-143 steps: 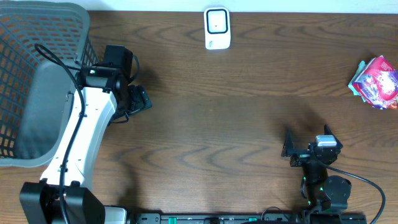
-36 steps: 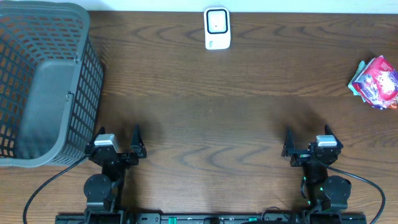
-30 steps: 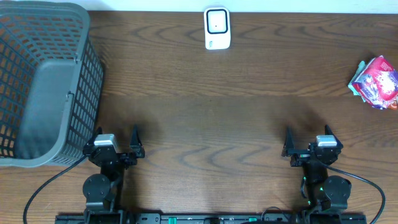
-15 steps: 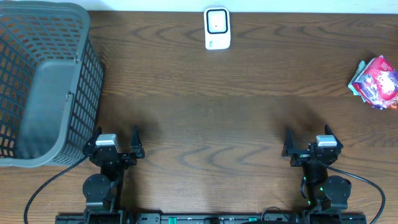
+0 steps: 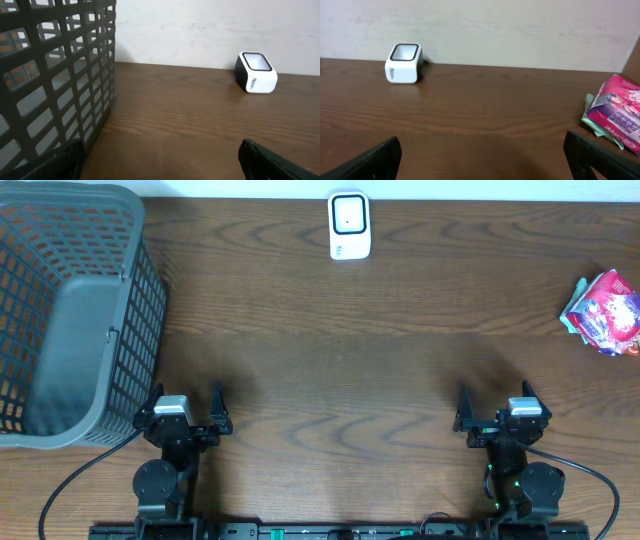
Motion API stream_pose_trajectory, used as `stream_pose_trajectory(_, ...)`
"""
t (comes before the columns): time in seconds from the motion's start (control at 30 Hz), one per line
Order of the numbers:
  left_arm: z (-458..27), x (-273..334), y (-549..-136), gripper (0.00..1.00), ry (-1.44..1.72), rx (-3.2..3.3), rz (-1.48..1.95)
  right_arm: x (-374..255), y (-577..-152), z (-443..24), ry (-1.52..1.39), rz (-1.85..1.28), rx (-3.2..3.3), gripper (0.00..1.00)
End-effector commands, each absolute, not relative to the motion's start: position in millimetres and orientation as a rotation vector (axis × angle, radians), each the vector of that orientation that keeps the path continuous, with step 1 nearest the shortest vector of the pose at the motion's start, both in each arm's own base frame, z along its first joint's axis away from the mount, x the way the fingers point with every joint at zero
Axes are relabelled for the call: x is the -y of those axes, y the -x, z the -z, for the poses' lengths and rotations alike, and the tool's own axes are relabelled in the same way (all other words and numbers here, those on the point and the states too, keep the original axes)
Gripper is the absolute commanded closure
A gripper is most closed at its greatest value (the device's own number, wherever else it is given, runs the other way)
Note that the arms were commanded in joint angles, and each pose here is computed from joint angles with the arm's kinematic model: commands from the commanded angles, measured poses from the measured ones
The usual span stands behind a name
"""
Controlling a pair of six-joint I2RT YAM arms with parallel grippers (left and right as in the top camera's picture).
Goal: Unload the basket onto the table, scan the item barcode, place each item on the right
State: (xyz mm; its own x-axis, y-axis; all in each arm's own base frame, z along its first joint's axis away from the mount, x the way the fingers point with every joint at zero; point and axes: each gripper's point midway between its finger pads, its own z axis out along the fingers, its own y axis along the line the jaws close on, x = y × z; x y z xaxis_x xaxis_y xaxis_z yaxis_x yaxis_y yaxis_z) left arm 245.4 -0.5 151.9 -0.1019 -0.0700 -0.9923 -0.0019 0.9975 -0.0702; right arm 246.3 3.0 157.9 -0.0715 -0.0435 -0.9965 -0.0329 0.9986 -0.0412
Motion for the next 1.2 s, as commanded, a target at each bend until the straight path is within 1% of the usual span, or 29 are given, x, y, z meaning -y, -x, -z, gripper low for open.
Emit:
stream_pose_trajectory(0.0, -137.7, 4.7, -244.0, 0.02, 0.032, -1.721, 0.075, -4.8, -246.1, -157.4, 0.074, 0.013, -1.641, 0.01)
stream_pose_trajectory(0.9, -137.7, 4.7, -244.0, 0.02, 0.032, -1.721, 0.075, -4.8, -246.1, -157.5, 0.073, 0.013, -1.640, 0.01)
stream_pose_trajectory(1.0, -137.7, 4.7, -244.0, 0.02, 0.032, -1.721, 0.075, 3.8, -246.2, -157.2, 0.055, 0.071, -1.643, 0.01)
stream_pose_trajectory(1.17, -137.7, 4.7, -244.0, 0.02, 0.032, -1.721, 0.075, 4.1, -246.2, -157.2, 0.053, 0.072, -1.643, 0.01)
